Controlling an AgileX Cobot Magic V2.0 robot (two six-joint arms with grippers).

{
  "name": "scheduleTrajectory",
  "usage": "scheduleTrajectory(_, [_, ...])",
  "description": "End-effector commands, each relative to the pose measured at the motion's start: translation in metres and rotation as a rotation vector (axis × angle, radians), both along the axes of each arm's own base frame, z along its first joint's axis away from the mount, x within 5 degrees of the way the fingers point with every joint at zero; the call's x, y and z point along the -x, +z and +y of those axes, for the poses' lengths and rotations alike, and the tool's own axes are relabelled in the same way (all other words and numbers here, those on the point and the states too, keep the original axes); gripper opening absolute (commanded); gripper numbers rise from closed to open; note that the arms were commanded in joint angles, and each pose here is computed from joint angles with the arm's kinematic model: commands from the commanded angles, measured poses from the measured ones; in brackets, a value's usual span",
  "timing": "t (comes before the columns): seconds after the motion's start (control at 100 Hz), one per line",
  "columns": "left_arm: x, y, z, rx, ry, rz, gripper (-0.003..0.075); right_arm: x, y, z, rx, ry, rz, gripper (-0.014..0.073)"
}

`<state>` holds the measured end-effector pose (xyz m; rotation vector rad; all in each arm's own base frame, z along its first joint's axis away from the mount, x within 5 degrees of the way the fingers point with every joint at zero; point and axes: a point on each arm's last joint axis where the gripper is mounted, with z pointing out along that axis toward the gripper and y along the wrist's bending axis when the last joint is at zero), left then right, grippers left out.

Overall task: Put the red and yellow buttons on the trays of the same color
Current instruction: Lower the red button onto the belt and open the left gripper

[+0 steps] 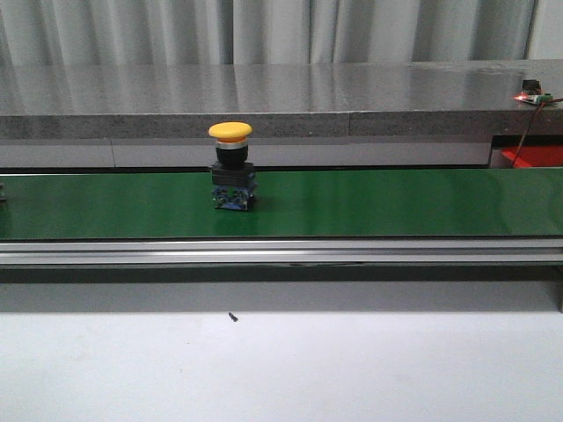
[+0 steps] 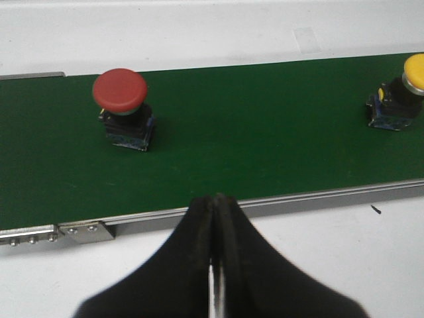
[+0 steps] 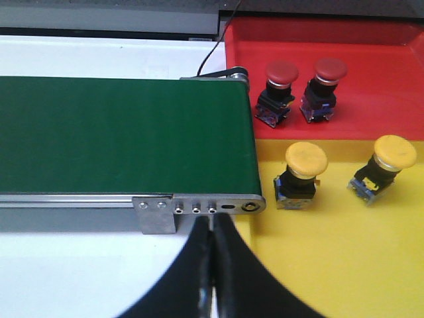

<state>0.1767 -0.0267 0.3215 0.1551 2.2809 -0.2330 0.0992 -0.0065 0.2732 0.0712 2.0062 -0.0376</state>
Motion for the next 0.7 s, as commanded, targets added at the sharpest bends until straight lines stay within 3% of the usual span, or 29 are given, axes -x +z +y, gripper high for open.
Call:
scheduleTrajectory(0.0, [0.01,0.01,0.0,0.039,0.018,-0.127,-0.002,-0.002,0.015,0.0,0.017,0.003,-0.092,-0.0059])
scheduleTrajectory(0.69, [0.092,-0.014,0.007,0.075,0.042,-0.359,-0.002,-0.002,0.015,0.0,0.017,0.003,-0.094,-0.0059])
